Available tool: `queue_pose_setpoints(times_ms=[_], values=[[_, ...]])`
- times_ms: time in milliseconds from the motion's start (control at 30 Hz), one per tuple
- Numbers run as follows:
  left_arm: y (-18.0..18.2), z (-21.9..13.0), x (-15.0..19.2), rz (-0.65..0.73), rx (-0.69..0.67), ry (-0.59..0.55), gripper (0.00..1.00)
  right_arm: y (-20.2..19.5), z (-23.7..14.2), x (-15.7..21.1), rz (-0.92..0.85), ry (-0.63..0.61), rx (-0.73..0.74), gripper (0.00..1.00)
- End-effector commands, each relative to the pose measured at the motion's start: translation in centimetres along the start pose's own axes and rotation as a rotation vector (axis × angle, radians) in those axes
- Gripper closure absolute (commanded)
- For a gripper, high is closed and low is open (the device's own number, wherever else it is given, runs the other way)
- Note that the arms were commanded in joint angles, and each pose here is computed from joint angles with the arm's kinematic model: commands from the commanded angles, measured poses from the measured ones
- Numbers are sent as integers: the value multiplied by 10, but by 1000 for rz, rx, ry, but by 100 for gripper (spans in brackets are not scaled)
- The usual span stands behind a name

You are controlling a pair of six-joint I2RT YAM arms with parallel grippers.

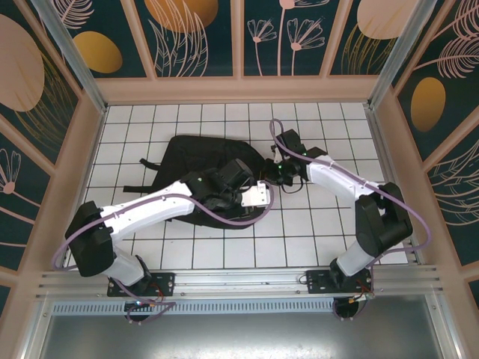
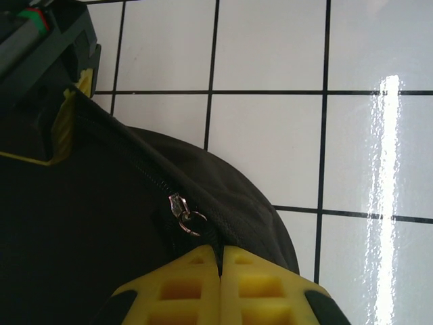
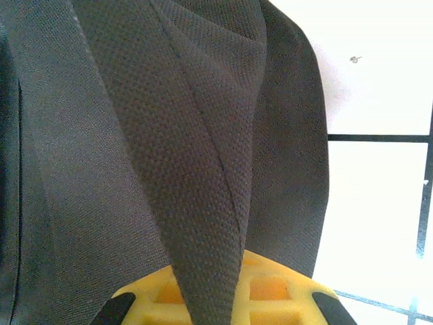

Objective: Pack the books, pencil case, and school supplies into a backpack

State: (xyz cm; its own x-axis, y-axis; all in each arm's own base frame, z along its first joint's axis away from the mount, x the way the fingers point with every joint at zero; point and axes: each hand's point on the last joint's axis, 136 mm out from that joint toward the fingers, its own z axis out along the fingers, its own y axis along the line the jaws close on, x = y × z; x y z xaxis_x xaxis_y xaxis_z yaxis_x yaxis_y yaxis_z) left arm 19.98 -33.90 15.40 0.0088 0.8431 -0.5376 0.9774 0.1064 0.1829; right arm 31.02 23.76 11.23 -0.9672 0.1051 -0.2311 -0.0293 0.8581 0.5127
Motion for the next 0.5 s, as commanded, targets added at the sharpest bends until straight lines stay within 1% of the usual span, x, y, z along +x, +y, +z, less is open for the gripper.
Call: queue_pose_setpoints(times_ms=[0,67,167,300,400,467], values=[[-39,-19,36,-24,119,115,100,-8,-9,-43,-52,-145,68,100],[-40,-25,35,-27,119,105,100,-13,-10,-45,-61,-154,98,100],[-37,-35,25,-23,92,39,100,-16,-8,-43,-70,-148,103,100],[-21,-39,5,9,17,-39,100,17,-4,-28,-134,-90,-39,100],[-5,-41,-19,41,-48,-112,100,39,1,-17,-179,-56,-85,100],[2,-40,-27,66,-70,-129,100,48,2,-12,-193,-46,-105,100]])
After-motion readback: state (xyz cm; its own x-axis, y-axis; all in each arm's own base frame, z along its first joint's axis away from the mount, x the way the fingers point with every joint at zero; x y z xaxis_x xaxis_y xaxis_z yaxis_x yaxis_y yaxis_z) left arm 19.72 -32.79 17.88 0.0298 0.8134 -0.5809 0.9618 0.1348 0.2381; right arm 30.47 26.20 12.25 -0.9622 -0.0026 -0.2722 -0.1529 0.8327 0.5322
